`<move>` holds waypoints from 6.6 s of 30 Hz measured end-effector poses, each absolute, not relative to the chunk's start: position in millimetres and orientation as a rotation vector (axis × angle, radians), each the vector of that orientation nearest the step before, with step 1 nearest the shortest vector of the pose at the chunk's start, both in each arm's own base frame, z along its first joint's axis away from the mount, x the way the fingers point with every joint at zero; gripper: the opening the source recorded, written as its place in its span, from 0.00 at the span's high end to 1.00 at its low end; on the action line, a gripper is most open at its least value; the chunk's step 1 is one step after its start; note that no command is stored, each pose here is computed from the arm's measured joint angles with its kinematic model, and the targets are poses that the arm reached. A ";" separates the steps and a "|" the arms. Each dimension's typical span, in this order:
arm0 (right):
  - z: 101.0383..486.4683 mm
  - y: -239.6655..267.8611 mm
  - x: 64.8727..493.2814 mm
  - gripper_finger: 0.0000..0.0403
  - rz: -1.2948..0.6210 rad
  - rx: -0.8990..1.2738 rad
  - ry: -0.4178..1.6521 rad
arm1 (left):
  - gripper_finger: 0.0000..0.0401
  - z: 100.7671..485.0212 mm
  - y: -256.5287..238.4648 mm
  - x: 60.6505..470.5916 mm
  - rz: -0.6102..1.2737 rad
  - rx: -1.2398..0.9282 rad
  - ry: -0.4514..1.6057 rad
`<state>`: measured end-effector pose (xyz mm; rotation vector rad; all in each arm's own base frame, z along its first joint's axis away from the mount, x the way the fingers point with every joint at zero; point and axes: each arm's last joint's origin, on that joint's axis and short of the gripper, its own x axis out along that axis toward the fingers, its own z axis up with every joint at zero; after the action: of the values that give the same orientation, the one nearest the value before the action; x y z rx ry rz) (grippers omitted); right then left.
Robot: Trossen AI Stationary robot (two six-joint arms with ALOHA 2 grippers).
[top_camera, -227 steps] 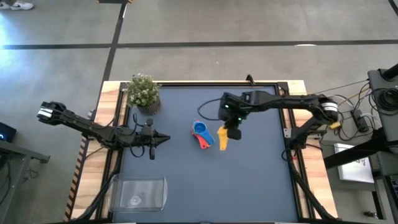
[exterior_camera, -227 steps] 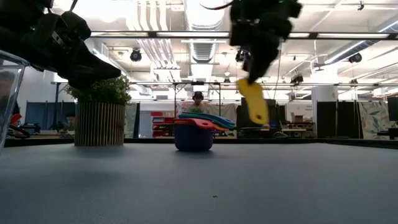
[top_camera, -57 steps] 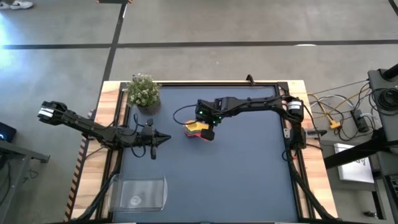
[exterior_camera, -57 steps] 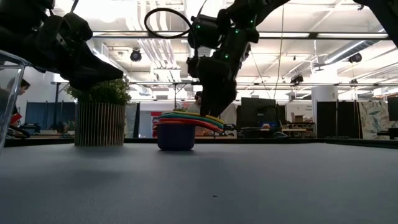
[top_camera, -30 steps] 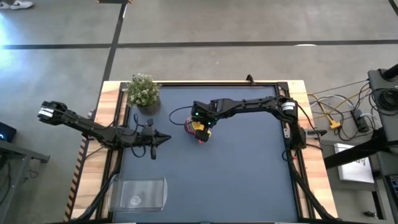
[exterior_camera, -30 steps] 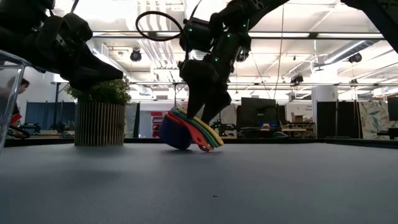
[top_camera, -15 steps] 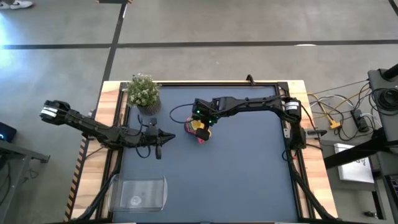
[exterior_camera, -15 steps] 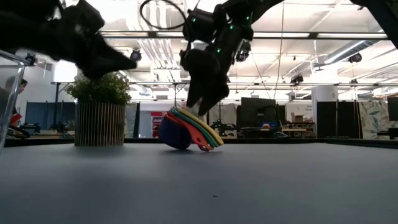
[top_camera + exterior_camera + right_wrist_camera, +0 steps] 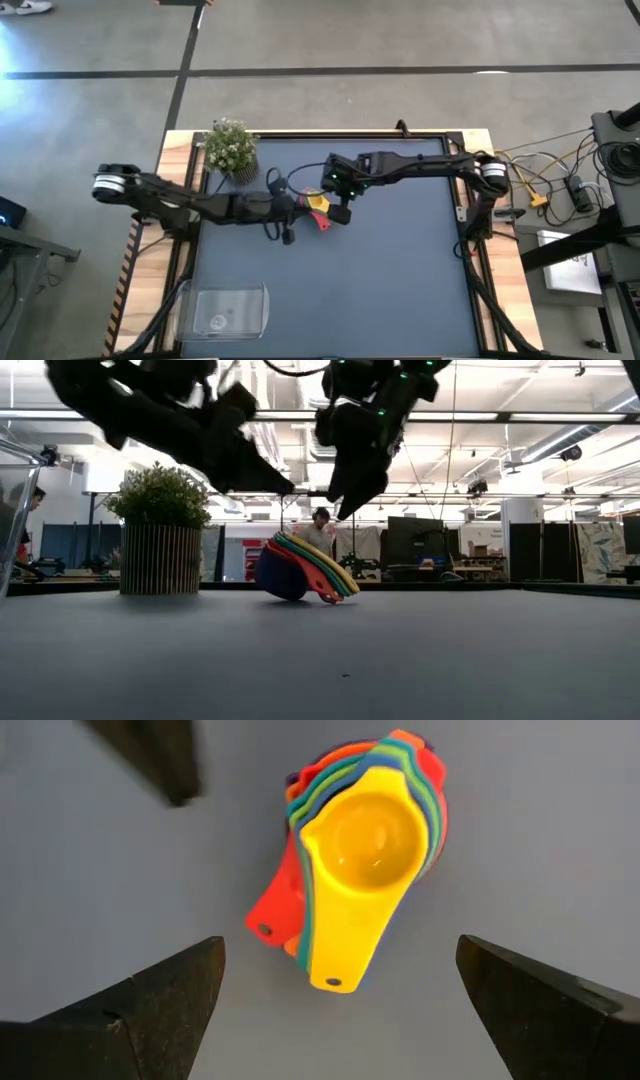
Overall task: Nest measuring cups in basket
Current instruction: Put the stacked measuring cups into the transparent bin
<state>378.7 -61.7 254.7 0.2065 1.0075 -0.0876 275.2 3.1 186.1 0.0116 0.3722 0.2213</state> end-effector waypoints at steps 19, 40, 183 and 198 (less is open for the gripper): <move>222.0 -46.9 320.2 0.04 -0.060 0.195 0.597 | 1.00 161.0 39.3 282.2 0.331 -0.130 0.446; 210.1 -62.1 373.8 0.04 -0.163 0.216 0.691 | 1.00 148.4 47.7 271.8 0.404 -0.202 0.519; 211.6 -70.0 381.3 0.04 -0.178 0.214 0.930 | 1.00 194.4 -27.8 207.4 0.368 -0.216 0.295; 197.7 -73.6 389.3 0.04 -0.211 0.183 0.996 | 1.00 193.6 -27.9 207.7 0.368 -0.202 0.307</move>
<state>389.3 -73.6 197.7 0.1833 0.9958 -0.2110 207.7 -27.9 193.6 -0.2023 0.3075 0.3675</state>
